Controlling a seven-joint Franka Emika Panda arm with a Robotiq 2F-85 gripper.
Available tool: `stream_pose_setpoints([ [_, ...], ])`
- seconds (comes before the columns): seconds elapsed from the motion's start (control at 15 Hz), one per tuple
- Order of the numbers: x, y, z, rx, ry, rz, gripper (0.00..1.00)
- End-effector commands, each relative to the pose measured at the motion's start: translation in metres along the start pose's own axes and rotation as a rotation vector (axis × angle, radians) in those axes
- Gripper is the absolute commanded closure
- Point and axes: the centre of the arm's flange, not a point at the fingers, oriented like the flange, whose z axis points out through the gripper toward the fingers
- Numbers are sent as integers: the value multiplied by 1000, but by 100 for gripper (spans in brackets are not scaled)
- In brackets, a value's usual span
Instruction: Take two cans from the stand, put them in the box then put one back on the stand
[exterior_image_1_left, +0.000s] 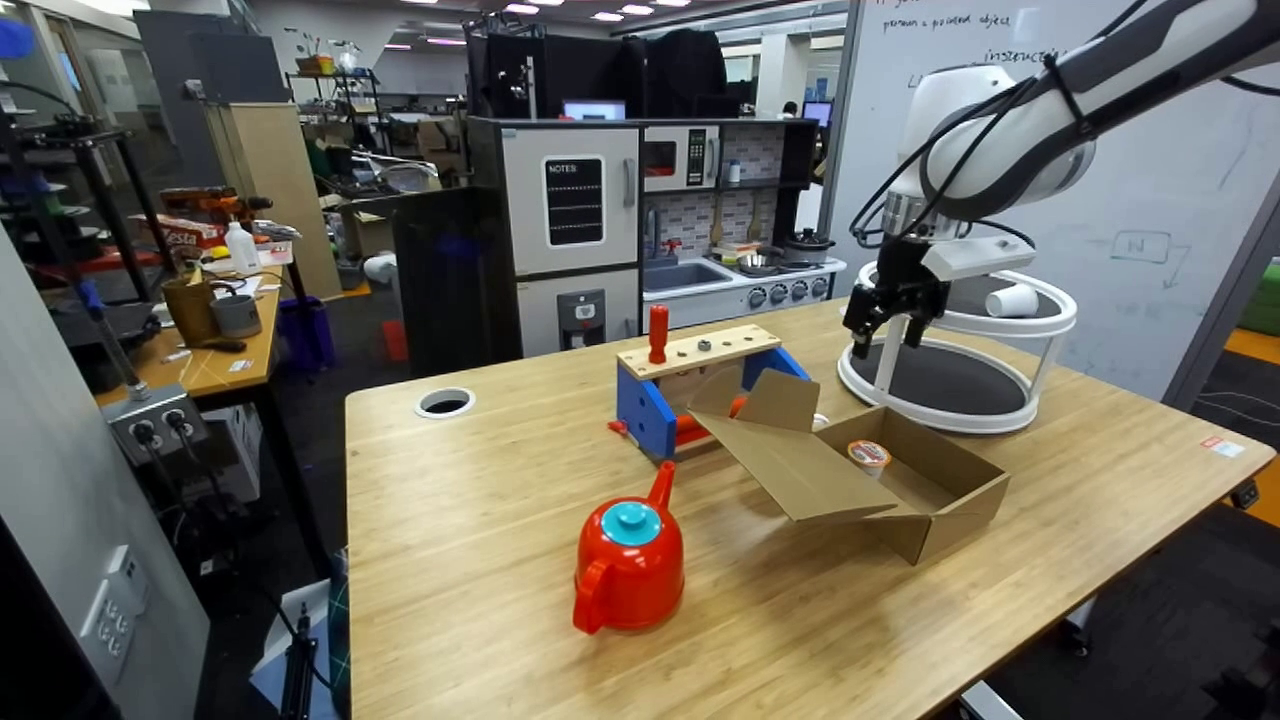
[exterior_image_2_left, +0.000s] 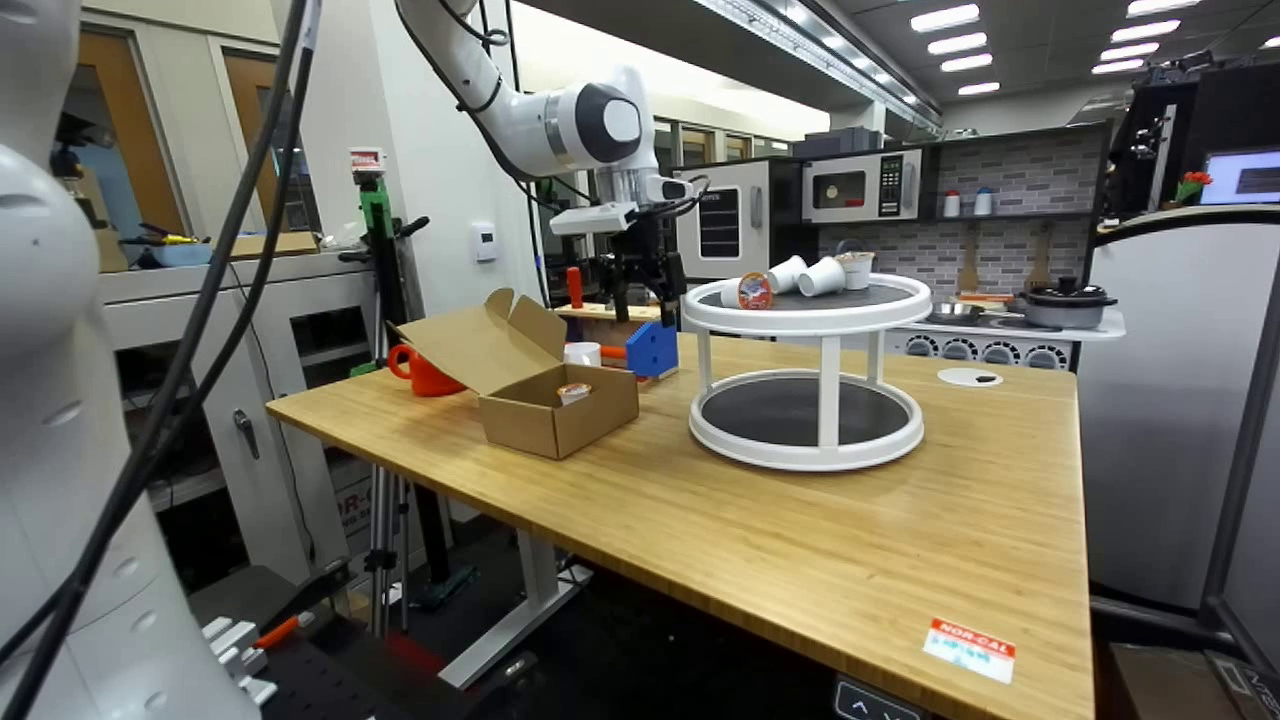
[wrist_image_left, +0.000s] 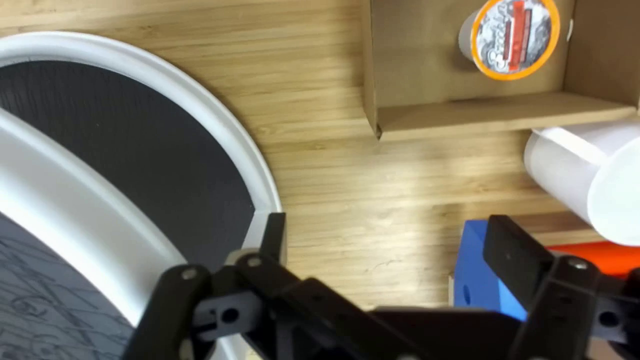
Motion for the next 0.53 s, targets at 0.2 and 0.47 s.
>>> stream_pose_setpoints([
  [0.2, 5, 1, -7, 1, 16, 83, 0],
  [0.47, 5, 0, -9, 3, 20, 76, 0],
])
